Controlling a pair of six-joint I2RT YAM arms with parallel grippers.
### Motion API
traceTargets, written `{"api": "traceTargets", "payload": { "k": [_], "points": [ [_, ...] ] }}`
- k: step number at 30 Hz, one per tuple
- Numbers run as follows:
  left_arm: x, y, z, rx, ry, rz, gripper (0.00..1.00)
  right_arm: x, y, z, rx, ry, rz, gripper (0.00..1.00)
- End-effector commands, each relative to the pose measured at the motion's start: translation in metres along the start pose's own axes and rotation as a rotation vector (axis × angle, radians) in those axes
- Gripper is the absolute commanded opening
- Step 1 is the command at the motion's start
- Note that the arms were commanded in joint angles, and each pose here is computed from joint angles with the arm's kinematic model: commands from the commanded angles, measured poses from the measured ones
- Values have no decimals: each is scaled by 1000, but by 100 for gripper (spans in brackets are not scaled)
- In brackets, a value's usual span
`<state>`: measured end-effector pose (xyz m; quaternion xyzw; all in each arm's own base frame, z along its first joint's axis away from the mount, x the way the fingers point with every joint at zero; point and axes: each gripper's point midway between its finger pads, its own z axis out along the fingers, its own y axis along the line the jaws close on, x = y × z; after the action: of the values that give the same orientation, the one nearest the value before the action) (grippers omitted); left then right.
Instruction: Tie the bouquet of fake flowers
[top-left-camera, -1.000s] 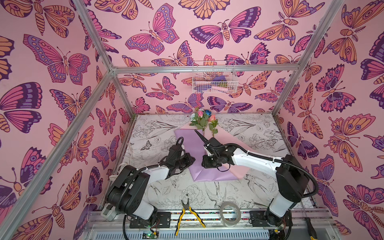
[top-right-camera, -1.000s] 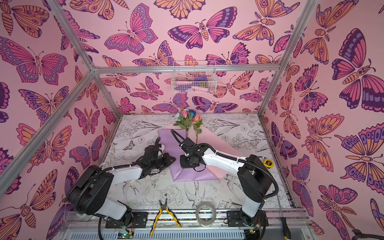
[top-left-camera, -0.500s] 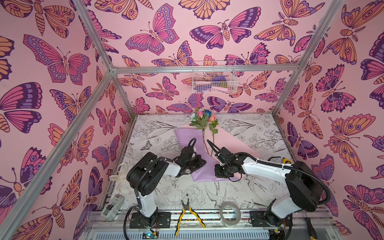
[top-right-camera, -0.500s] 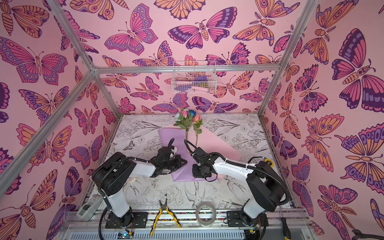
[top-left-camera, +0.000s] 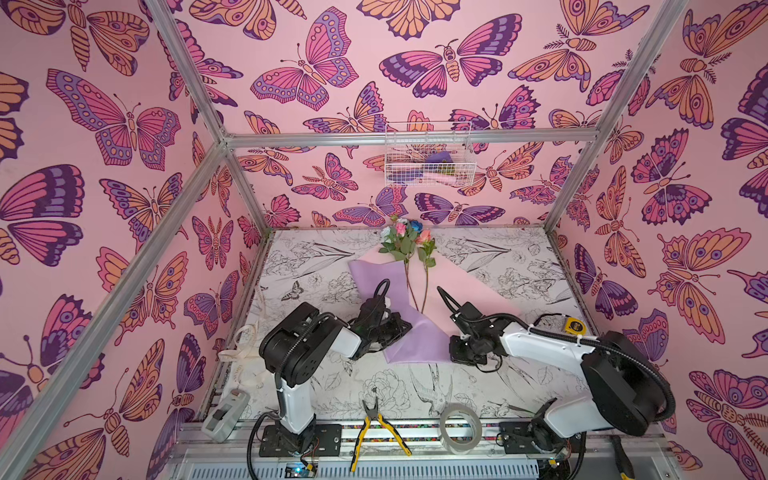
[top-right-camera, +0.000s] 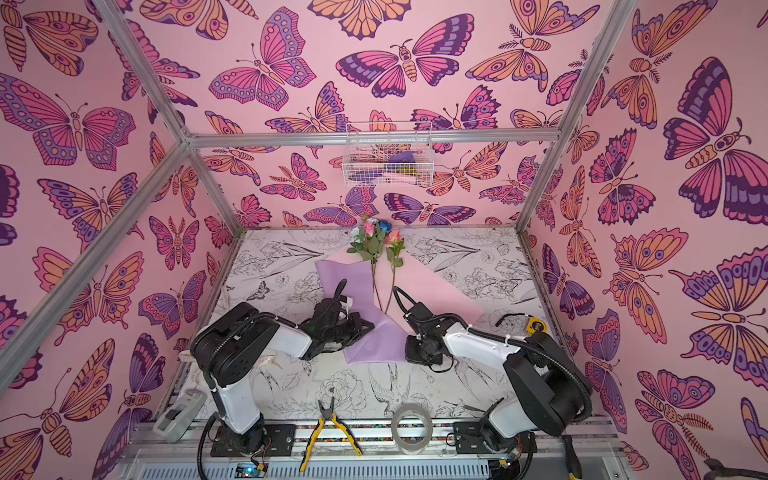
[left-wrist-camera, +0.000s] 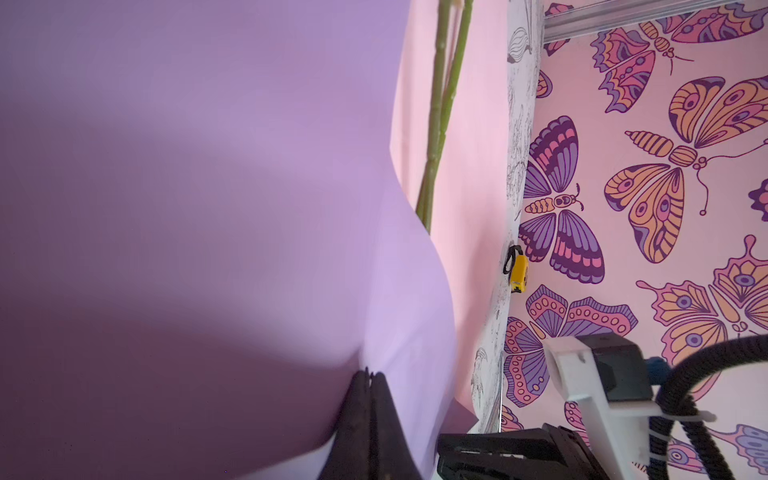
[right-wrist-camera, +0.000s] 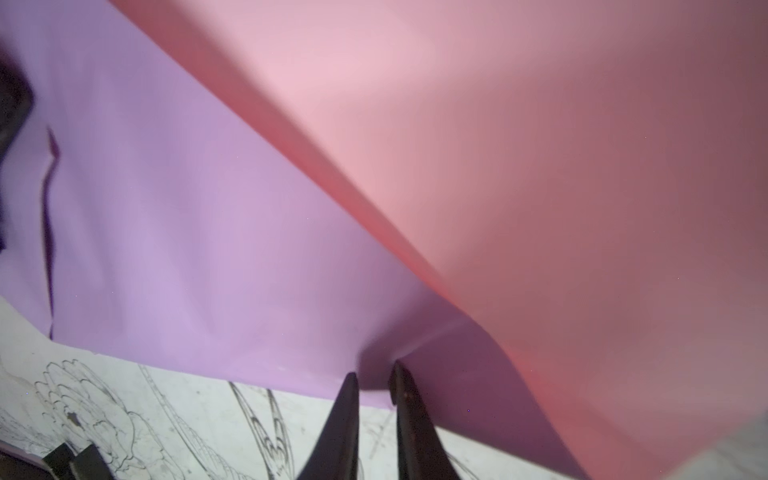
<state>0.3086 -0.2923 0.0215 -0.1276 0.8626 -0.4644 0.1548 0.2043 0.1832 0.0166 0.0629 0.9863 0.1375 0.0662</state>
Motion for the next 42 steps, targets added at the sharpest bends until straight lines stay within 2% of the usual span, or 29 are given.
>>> {"api": "traceTargets", "payload": {
  "k": [1,5,9,11,16,19,25,31,42],
  "points": [
    [9,24,0,-56,17,-35,0,7,-34,-7,79,6,61,20],
    [9,23,-2,-54,14,-30,0,13,-61,-18,117,-9,113,21],
    [8,20,-4,-49,9,-25,0,12,-65,-31,88,-44,154,25],
    [9,19,-5,-47,12,-24,0,11,-57,-38,37,-61,175,33],
    [9,17,-6,-41,11,-20,0,4,-30,-51,-144,-115,239,66],
    [9,16,-7,-40,11,-18,0,3,-19,-51,-238,-130,289,75],
    [9,17,-5,-42,10,-18,0,5,-16,-37,-343,-145,410,80],
    [9,15,-4,-38,15,-20,0,-9,-12,-20,-416,-208,441,82],
    [8,13,-6,-42,10,-17,0,-42,-8,-4,-380,-305,363,81]
  ]
}}
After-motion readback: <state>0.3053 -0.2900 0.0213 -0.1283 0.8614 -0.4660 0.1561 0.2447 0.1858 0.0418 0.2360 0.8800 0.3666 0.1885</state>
